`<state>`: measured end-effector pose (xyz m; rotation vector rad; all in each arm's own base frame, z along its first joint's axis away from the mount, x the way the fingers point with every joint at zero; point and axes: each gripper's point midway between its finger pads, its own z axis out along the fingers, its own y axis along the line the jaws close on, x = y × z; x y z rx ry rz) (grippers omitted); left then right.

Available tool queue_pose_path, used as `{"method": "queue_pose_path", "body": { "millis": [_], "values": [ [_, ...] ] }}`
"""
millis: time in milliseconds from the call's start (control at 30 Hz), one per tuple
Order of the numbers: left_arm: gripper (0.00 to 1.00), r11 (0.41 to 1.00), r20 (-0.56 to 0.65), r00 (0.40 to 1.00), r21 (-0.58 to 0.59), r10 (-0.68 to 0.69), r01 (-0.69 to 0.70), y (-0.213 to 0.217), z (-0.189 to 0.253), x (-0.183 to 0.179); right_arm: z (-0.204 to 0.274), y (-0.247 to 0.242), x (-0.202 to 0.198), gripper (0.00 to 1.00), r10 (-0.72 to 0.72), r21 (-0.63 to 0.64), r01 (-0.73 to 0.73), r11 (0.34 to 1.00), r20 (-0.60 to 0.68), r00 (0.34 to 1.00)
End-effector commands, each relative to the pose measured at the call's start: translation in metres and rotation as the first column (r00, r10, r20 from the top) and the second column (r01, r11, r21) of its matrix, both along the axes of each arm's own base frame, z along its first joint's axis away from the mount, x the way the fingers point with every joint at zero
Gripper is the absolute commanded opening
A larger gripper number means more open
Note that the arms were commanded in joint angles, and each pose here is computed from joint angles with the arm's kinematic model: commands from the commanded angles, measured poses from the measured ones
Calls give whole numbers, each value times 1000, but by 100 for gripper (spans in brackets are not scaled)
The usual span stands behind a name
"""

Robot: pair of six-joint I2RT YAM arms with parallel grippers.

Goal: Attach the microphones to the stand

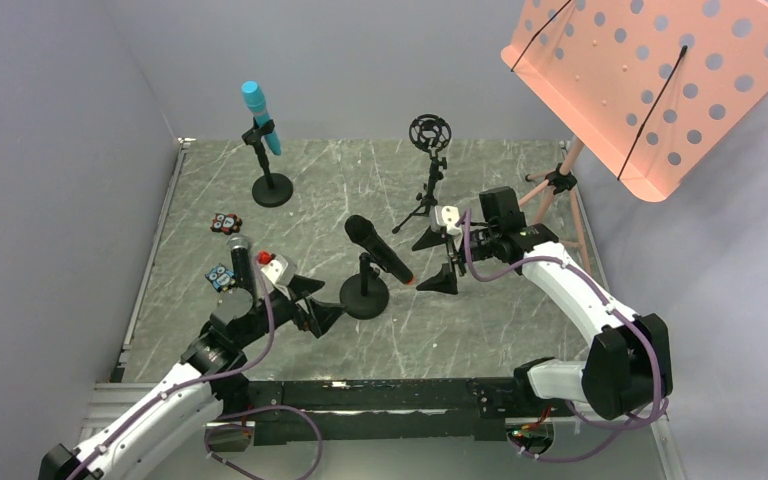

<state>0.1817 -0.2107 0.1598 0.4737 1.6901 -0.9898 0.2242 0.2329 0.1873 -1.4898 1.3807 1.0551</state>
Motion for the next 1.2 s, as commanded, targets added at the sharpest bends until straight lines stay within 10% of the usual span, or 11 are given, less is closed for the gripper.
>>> {"method": "queue_pose_path", "body": {
  "millis": [0, 433, 1167],
  "values": [
    [99, 995, 72, 993, -60, 89, -85, 13, 34, 6, 16, 0, -5, 95, 37, 44, -40, 998, 67, 997],
    [99, 981, 181, 970, -130, 166, -143, 33, 53, 0, 14, -5, -1, 95, 22, 39, -24, 999, 38, 999],
    [99, 948, 392, 882, 276, -263, 160, -34, 38, 32, 3, -11, 1, 95, 39, 3, -39, 999, 24, 999]
  ]
}}
